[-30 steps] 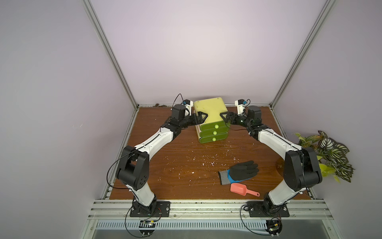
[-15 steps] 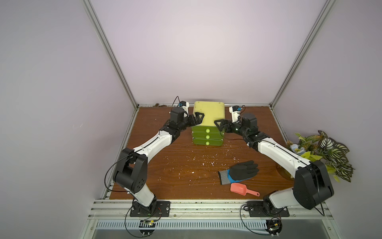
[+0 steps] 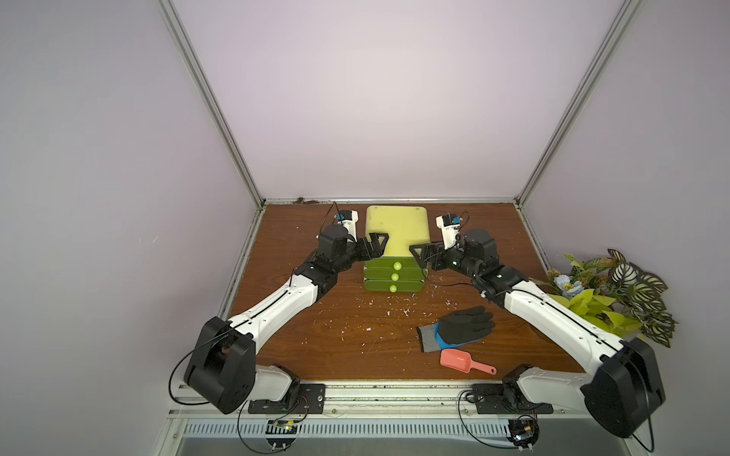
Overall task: Place the umbrella in the drawer by color
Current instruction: Move the storage box to the center of the board, then reset both arms
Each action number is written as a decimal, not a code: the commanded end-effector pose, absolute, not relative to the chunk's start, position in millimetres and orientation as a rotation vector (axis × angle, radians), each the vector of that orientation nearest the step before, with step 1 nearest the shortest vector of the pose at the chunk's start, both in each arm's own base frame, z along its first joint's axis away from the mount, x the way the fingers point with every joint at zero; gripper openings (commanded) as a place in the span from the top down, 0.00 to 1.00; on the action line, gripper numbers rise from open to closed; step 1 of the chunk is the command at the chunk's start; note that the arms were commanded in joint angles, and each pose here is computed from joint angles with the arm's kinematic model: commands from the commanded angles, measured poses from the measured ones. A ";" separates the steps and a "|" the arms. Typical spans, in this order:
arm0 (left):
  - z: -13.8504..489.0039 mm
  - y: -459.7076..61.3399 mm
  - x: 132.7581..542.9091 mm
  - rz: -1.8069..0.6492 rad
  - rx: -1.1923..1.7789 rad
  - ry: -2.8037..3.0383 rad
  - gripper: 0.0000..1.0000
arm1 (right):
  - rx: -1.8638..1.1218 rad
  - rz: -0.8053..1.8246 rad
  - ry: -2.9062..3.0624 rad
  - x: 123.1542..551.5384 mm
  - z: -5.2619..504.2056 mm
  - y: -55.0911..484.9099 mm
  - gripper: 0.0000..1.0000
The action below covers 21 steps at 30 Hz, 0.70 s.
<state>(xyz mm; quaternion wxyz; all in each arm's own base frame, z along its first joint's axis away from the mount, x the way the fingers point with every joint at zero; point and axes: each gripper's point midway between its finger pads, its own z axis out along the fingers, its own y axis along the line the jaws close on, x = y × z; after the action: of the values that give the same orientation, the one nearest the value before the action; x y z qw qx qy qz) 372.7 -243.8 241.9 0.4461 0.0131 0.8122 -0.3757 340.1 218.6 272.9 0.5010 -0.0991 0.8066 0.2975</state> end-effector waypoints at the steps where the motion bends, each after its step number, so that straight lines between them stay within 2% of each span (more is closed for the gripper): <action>1: 263.8 -258.3 355.2 -0.947 0.152 2.005 0.01 | -0.175 0.450 1.794 342.5 308.1 161.7 0.01; 5: 284.5 -229.8 348.7 -0.775 0.146 2.008 0.01 | -0.034 0.165 1.730 341.4 292.3 98.7 0.01; 10: 323.0 -183.5 317.7 -0.604 0.138 1.954 0.01 | 0.042 -0.157 1.651 335.2 232.9 42.7 0.01; 15: 345.6 -119.8 281.6 -0.402 0.030 1.818 0.01 | -0.068 -0.262 1.581 321.8 173.3 32.0 0.01; 17: 349.7 -101.1 267.9 -0.368 -0.006 1.736 0.01 | -0.033 -0.245 1.636 328.4 152.2 29.7 0.01; 21: 363.3 -78.7 247.2 -0.384 -0.081 1.584 0.01 | -0.116 -0.191 1.658 354.6 145.8 44.8 0.01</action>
<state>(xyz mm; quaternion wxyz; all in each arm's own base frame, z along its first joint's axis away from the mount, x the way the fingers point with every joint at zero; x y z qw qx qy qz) 247.0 -95.4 362.7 0.6588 -0.0145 0.7232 -0.2067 321.5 31.7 74.5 0.5628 -0.0678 0.8154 -0.1173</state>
